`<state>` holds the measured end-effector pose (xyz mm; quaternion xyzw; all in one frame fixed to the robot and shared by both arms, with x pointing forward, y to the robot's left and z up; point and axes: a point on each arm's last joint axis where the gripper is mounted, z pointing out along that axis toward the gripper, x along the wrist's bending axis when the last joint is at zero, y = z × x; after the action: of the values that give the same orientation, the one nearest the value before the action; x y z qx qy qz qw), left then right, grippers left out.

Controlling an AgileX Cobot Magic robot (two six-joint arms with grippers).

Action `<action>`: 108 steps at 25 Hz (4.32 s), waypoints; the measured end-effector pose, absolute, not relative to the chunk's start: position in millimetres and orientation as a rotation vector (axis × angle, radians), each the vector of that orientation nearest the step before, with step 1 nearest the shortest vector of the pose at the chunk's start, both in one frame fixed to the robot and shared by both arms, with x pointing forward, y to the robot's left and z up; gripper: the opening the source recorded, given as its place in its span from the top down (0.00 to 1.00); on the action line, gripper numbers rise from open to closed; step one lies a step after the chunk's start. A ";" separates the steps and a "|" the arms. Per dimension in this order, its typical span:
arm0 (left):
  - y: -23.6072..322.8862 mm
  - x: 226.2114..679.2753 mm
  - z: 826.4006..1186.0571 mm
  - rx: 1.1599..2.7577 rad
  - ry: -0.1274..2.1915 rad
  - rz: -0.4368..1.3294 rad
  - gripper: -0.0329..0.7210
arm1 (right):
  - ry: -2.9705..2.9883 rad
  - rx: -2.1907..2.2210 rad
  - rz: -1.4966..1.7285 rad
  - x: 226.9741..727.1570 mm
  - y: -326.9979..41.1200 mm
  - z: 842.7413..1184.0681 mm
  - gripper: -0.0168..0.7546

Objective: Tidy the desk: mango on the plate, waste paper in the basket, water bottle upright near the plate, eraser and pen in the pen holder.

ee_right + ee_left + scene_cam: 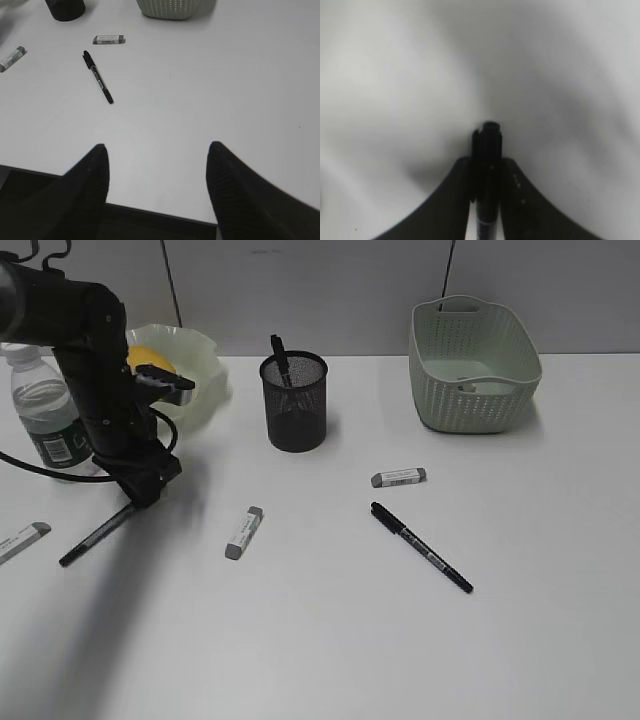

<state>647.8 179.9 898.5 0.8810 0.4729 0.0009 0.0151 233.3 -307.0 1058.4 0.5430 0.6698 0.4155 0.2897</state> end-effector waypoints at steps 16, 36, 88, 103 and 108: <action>170.4 652.9 970.3 2.553 1.441 0.083 0.79 | 1.787 1.449 1.109 233.3 -307.0 1058.4 0.34; 78.5 695.7 1060.5 1.637 1.176 0.490 0.79 | 1.786 1.449 1.108 233.3 -307.1 1058.4 0.34; 143.3 623.7 1068.4 2.483 1.421 0.200 0.37 | 1.785 1.452 1.110 233.3 -307.1 1058.4 0.34; 256.8 488.9 1069.3 2.168 1.696 0.293 0.37 | 1.783 1.455 1.111 233.3 -307.1 1058.4 0.34; 266.0 426.2 1082.6 2.033 1.600 0.458 0.37 | 1.783 1.454 1.111 233.3 -307.1 1058.5 0.34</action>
<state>426.2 266.0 1082.6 0.7484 0.5890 0.1687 0.2542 233.3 -307.1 1058.5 0.5448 0.6680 0.4164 0.2891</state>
